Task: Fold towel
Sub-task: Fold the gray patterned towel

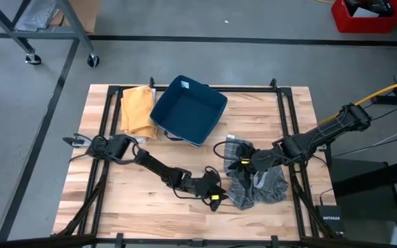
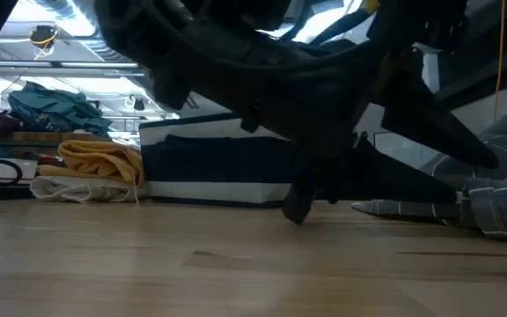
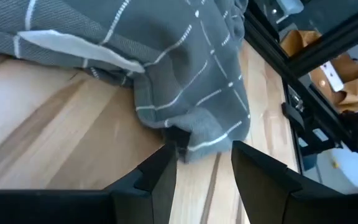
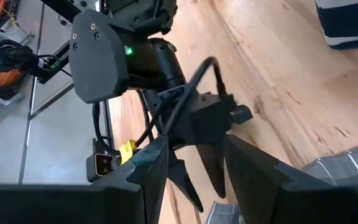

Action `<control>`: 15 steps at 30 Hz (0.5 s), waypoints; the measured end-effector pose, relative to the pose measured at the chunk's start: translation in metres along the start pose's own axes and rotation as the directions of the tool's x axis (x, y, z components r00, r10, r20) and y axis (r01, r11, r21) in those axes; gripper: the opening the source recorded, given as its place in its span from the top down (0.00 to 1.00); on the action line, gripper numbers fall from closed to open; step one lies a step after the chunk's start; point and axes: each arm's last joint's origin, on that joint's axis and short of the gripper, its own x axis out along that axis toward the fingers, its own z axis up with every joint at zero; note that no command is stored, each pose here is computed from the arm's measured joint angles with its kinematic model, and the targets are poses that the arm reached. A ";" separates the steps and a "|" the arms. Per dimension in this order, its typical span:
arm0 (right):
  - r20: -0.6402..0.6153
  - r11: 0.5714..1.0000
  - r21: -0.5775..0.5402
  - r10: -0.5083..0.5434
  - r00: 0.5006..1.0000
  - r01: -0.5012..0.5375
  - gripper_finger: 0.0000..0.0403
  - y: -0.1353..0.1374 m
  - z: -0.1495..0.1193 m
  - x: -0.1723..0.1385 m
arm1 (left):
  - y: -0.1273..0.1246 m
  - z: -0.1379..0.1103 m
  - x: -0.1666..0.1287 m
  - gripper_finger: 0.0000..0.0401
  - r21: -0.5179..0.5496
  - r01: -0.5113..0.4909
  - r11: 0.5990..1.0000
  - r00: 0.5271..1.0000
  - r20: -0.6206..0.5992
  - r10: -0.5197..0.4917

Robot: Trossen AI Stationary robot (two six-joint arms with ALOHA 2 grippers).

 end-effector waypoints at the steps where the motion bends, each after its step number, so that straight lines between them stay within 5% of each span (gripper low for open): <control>1: -0.002 1.000 0.000 0.000 1.000 0.000 0.60 0.000 0.000 0.000 | 0.002 0.001 0.003 0.64 -0.010 0.000 1.000 1.000 -0.004 0.000; 15: -0.020 1.000 -0.003 0.017 1.000 -0.017 0.60 0.001 0.000 0.000 | -0.007 0.005 0.019 0.64 0.025 0.062 0.998 0.990 -0.127 -0.058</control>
